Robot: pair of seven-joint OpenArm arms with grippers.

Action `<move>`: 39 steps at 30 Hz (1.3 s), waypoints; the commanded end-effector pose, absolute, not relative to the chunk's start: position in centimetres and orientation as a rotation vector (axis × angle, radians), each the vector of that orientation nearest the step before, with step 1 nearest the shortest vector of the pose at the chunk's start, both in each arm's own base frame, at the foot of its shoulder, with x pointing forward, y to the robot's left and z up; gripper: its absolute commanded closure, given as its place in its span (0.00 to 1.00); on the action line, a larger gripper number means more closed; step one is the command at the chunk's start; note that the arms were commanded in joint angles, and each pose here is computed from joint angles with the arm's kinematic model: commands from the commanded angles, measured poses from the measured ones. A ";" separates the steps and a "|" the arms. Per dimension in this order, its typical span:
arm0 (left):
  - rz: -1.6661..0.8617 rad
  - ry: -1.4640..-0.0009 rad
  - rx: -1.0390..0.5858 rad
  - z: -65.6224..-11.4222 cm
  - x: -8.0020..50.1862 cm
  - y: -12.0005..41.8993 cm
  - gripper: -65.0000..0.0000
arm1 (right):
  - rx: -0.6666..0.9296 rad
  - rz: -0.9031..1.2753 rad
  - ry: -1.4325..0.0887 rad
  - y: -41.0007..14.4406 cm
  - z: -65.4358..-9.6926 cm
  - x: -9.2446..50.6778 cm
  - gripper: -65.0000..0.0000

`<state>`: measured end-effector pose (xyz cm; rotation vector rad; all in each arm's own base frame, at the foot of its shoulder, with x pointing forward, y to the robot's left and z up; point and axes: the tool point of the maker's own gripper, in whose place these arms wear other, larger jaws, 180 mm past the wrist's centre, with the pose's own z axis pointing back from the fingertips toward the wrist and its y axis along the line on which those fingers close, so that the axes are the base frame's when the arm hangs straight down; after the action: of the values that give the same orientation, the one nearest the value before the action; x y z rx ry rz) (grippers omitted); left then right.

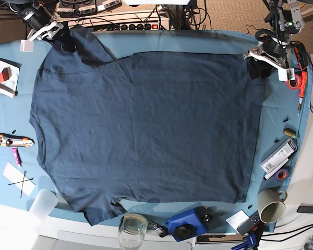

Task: Fold the T-shirt properly
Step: 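Pull the shoulder corners apart with both grippers to flatten the shirt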

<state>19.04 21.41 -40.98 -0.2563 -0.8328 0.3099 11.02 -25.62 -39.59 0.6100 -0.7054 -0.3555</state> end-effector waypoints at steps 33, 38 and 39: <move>0.292 -0.382 -0.451 -44.8 11.8 17.5 1.00 | 0.585 -0.331 -0.532 -24.9 -41.3 8.5 1.00; 0.279 -0.421 -0.419 -43.1 12.6 18.8 1.00 | 0.530 -0.278 -0.595 -25.9 -39.0 9.6 1.00; 0.278 -0.432 -0.408 -42.7 12.8 19.3 1.00 | 0.517 -0.265 -0.604 -26.1 -38.5 9.7 1.00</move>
<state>15.40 18.42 -41.13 -0.4791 -0.5478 0.2938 9.74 -25.53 -38.97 0.5328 -0.5997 -0.2730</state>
